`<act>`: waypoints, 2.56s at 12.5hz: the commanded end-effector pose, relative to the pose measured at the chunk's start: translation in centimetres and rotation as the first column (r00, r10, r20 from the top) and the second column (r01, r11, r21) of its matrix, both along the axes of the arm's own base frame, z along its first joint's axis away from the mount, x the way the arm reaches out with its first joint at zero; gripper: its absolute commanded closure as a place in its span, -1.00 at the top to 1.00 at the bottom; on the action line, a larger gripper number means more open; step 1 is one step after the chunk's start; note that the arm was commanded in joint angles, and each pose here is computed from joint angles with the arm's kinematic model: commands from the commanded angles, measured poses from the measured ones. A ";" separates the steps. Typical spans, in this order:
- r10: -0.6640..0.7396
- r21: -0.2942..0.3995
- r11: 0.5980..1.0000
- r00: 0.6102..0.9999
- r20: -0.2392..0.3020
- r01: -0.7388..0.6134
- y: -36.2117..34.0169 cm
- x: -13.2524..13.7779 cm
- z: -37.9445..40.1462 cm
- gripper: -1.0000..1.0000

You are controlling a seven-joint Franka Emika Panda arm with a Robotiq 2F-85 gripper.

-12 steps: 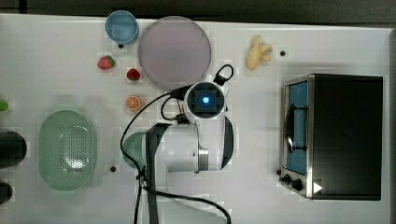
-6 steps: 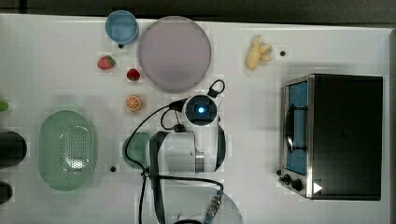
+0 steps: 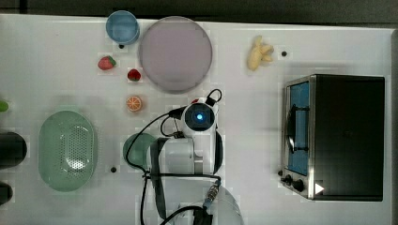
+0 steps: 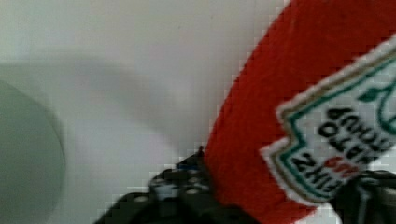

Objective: Pick Ketchup from the table and place it in strainer.

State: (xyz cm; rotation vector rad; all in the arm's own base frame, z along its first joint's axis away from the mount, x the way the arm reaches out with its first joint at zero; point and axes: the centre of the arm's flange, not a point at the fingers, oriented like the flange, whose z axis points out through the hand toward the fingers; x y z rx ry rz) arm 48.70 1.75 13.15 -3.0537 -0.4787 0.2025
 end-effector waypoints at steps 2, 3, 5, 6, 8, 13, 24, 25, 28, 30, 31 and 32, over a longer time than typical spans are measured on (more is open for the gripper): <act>-0.022 -0.007 1.000 0.993 0.112 0.023 -0.1 2.3 4.6 0.22; -0.023 -0.012 1.000 0.991 0.133 0.025 -0.3 2.7 6.4 0.22; -0.018 -0.027 0.999 0.990 0.137 0.022 -0.3 3.2 11.5 0.22; -0.012 -0.037 0.999 0.993 0.119 0.017 -0.1 3.2 14.3 0.22; 0.004 -0.056 0.998 0.996 0.088 0.001 0.7 2.9 19.8 0.22; -0.094 -0.085 0.992 0.994 0.053 0.098 7.4 0.6 28.9 0.22; -0.450 0.082 0.891 0.893 0.029 0.446 31.5 -4.0 22.6 0.22; -0.470 0.110 0.878 0.883 0.008 0.466 32.9 -4.3 21.1 0.22; -0.481 0.161 0.861 0.875 -0.051 0.483 35.9 -5.1 16.2 0.22; -0.484 0.189 0.853 0.873 -0.067 0.487 36.6 -5.0 13.3 0.51; -0.480 0.193 0.853 0.874 -0.072 0.484 36.5 -5.0 12.0 0.73; -0.480 0.197 0.852 0.874 -0.074 0.485 36.4 -4.8 11.2 0.95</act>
